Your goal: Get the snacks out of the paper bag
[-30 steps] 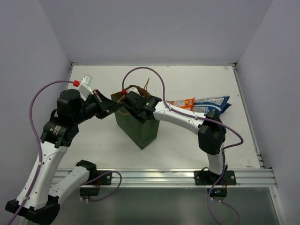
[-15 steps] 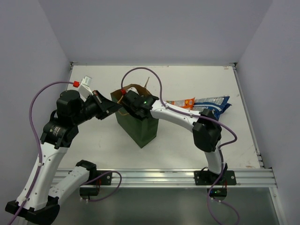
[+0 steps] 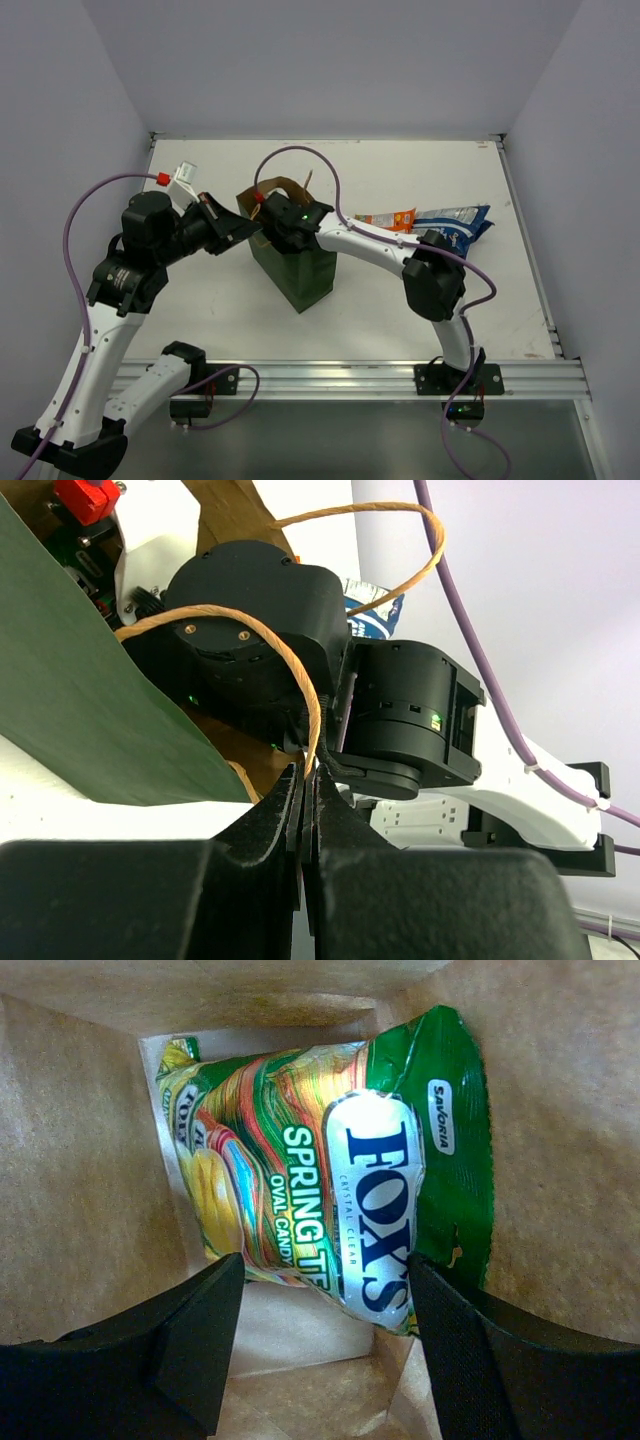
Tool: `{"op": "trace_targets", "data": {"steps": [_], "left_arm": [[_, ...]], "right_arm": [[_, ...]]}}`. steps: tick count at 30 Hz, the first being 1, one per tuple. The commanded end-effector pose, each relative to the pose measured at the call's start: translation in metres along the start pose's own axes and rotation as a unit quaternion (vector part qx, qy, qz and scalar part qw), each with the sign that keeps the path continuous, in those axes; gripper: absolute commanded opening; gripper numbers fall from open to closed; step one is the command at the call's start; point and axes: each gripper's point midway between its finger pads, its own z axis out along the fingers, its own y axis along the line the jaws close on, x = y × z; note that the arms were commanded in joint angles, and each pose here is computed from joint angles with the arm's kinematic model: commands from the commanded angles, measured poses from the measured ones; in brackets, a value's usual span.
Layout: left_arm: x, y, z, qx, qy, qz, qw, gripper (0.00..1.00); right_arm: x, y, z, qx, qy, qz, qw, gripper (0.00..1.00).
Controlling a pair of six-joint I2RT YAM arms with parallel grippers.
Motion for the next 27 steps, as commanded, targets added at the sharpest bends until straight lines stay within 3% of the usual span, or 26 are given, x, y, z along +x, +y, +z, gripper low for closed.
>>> {"op": "trace_targets", "data": {"steps": [1,8,27], "left_arm": [[-0.003,-0.01,-0.004,0.016,-0.003,0.003,1.0,0.0],[-0.003,-0.009,-0.003,0.015,-0.001,0.002,1.0,0.0],[-0.002,-0.009,-0.002,0.015,0.003,0.002,1.0,0.0]], "right_arm": [[0.002,0.001,0.013,-0.007,0.011,0.0,1.0,0.69],[0.007,0.0,0.021,-0.008,0.021,0.002,1.0,0.68],[0.018,0.0,0.031,-0.008,0.038,-0.004,0.999,0.5]]}}
